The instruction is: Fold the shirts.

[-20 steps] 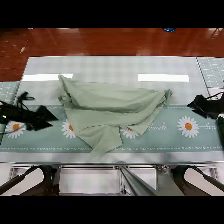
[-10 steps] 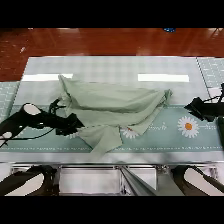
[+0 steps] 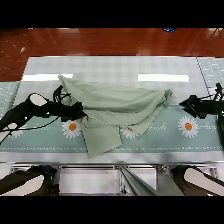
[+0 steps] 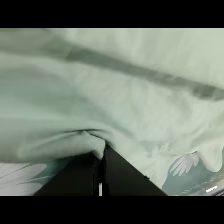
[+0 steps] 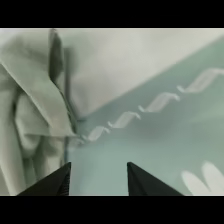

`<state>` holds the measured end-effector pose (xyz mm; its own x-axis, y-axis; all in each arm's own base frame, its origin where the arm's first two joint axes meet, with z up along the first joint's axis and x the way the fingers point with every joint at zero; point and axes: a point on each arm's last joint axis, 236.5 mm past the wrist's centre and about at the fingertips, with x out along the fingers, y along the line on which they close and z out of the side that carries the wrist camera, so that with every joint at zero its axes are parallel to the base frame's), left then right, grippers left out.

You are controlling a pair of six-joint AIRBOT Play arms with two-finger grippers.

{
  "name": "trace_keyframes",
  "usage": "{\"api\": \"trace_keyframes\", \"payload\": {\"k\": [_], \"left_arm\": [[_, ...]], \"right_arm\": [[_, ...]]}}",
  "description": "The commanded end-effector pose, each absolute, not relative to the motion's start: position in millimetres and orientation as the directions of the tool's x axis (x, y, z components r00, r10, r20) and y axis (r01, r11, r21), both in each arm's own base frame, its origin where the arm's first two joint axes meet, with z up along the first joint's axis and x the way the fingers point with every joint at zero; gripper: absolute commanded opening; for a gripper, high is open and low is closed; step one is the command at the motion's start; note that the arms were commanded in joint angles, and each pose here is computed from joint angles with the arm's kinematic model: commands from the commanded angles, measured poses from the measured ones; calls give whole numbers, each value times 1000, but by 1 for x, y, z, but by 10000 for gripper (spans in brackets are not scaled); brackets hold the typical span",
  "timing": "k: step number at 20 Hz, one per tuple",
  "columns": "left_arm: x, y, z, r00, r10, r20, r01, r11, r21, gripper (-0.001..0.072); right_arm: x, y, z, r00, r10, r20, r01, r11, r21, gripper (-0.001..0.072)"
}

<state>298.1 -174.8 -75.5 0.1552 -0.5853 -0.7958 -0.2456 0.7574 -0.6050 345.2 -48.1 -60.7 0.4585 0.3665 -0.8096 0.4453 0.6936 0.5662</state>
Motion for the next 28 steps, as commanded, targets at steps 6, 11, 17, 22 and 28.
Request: {"api": "trace_keyframes", "payload": {"k": [6, 11, 17, 22, 28], "left_arm": [[307, -178, -67, 177, -591, -787, -222, 755, -616, 18], [312, -175, -65, 189, -590, -785, -215, 755, -619, 19], [416, -100, 86, 509, -567, -647, -53, 730, -682, 18], [437, -44, 348, 843, -477, -247, 246, 751, -612, 18], [307, -45, 539, 929, -353, 111, 370, 900, -230, 18]], "right_arm": [[419, 3, -96, 411, 464, -785, 374, 699, 609, 407], [455, 43, -93, 363, 526, -769, 270, 731, 627, 26], [492, 21, 64, 487, 439, -755, 14, 860, 510, 23], [469, 22, 258, 730, 367, -576, -177, 916, 360, 23], [330, 46, 412, 894, 304, -328, -274, 952, 135, 23]]}}
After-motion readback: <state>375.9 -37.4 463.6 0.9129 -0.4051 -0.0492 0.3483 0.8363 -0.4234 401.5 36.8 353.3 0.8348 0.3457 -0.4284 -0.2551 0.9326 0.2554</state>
